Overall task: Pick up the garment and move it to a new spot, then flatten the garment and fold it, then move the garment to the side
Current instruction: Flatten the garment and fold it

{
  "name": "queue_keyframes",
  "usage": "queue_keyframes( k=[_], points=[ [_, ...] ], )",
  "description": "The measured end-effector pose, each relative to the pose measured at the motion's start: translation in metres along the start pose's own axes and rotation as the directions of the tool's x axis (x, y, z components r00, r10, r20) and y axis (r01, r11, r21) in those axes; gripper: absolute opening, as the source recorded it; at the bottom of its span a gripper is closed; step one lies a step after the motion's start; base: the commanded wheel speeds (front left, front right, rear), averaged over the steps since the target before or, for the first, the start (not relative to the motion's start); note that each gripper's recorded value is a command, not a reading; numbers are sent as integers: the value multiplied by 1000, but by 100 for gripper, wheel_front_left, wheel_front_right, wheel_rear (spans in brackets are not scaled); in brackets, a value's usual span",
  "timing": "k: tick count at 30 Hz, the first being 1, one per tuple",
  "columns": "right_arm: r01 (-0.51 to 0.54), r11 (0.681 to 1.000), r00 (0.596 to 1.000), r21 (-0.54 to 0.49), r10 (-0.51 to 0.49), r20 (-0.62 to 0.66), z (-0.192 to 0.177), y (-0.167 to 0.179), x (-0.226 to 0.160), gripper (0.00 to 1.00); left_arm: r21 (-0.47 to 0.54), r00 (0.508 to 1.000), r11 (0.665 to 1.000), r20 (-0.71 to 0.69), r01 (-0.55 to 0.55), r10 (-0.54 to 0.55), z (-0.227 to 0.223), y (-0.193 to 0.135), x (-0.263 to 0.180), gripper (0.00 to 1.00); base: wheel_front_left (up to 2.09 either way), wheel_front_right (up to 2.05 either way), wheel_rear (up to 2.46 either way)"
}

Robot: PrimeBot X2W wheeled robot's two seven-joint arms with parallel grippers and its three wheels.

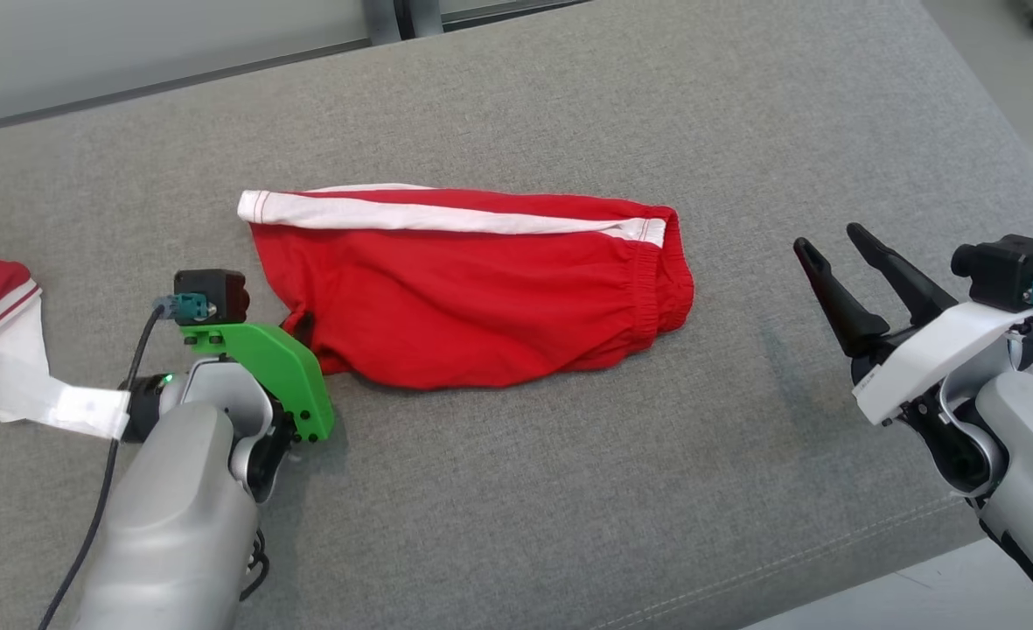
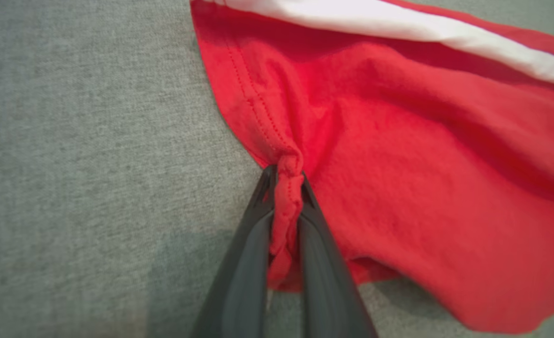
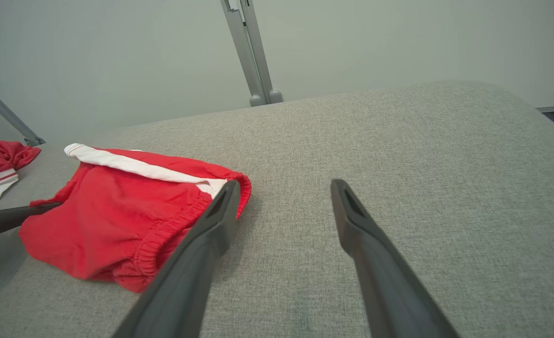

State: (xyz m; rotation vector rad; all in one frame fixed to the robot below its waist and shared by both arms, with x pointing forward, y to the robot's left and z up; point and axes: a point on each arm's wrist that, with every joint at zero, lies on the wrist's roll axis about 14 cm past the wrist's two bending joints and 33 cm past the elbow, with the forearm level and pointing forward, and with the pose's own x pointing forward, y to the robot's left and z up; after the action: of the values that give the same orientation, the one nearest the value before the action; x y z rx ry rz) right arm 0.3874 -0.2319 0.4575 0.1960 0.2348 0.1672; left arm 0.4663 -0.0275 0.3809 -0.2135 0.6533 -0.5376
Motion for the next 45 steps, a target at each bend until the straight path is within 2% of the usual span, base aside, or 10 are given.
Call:
queue_keyframes(
  k=[10,20,25,37,38,39,40,41,42,45],
  points=[
    [-23,1000,1000,14,23,-4,-8,11,-4,100,-23,997,1000,71,-8,9,-12,0,-27,0,0,0,0],
    [-114,993,993,1,114,-21,-15,42,0,100,-90,985,996,172,26,-10,-17,-11,-61,0,0,0,0],
    [-173,985,985,2,173,-26,-20,65,1,100,-90,972,995,231,50,-28,-12,-21,-77,0,0,0,0],
    [-161,987,986,12,161,-37,-25,66,2,100,-110,973,994,226,-12,37,-27,-19,-86,0,0,0,0],
    [-161,987,986,12,161,-37,-25,66,2,100,-110,973,994,226,-12,37,-27,-19,-86,4,0,0,0],
    [-156,988,987,17,157,-34,-25,66,3,100,-112,971,994,235,-19,45,-25,-19,-87,18,0,0,0],
    [-149,989,988,21,149,-33,-26,66,4,100,-111,968,994,244,-23,50,-24,-19,-88,37,0,0,0],
    [-145,989,989,26,146,-33,-26,66,4,100,-110,966,994,253,-26,53,-22,-19,-88,59,0,0,0],
    [-142,989,989,30,143,-34,-27,66,5,100,-109,963,994,262,-32,59,-20,-19,-89,100,0,0,0],
    [-120,992,992,31,122,-41,-30,62,5,100,-105,952,993,297,-49,78,-14,-17,-92,100,0,0,0]
  ],
)
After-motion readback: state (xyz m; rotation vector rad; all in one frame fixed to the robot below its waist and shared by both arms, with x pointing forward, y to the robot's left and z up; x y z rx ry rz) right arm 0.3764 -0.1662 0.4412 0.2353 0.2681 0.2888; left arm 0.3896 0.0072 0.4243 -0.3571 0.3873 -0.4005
